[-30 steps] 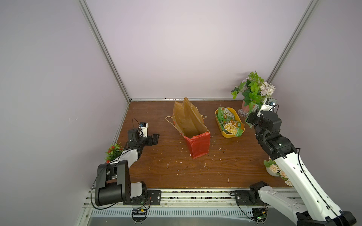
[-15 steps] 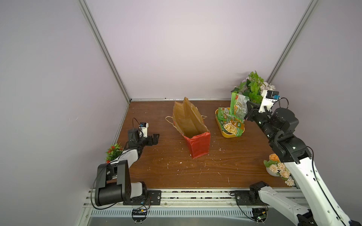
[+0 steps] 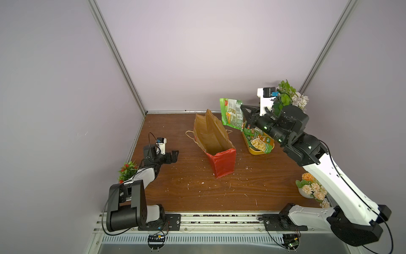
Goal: Place the condiment packets inside the bag
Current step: Place the condiment packet in the paper bag, then pick up the condiment packet from the storage box.
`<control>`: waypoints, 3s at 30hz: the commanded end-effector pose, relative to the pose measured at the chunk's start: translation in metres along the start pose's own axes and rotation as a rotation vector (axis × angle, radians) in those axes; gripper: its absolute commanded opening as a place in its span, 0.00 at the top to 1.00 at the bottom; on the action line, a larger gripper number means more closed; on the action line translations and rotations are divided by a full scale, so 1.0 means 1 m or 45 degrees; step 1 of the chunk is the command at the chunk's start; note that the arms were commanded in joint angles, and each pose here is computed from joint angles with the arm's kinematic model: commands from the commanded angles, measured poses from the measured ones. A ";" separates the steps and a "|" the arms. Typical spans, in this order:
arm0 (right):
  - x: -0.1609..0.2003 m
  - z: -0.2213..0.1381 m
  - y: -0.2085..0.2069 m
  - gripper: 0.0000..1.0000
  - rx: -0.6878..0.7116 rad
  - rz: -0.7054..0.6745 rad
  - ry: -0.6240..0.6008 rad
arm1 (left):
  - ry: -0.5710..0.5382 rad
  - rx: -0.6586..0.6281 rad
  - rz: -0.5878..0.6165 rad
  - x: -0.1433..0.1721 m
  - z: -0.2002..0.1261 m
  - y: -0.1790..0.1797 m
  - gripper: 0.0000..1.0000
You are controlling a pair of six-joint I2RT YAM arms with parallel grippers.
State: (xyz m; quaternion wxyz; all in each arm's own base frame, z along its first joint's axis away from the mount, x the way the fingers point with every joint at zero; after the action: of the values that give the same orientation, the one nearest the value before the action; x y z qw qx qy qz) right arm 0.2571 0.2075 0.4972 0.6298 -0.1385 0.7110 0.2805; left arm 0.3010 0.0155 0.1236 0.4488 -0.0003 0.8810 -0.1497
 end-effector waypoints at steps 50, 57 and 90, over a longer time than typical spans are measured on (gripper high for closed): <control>0.158 -0.011 -0.174 0.15 0.874 0.054 0.282 | -0.027 0.000 0.020 -0.005 -0.007 -0.001 0.01; 0.210 0.003 -0.218 0.15 0.963 0.148 0.378 | -0.027 -0.001 0.022 -0.005 -0.007 -0.001 0.01; 0.277 0.062 -0.282 0.30 1.106 0.204 0.540 | -0.038 0.001 0.035 -0.006 -0.009 -0.002 0.01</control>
State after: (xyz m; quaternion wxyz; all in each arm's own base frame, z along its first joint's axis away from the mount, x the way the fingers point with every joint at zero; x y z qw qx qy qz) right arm 0.4155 0.0611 0.1598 0.4379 0.1287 0.8892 -0.0325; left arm 0.3006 0.0154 0.1306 0.4598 0.0046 0.8758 -0.1466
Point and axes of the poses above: each gripper's point midway between its finger pads, its own z axis out along the fingers, its own y axis along the line the jaws close on, x = y × z, the point moved 7 cm from there along -z, back along the fingers, and after that the axes turned 3 degrees about -z, right-handed, at the moved point
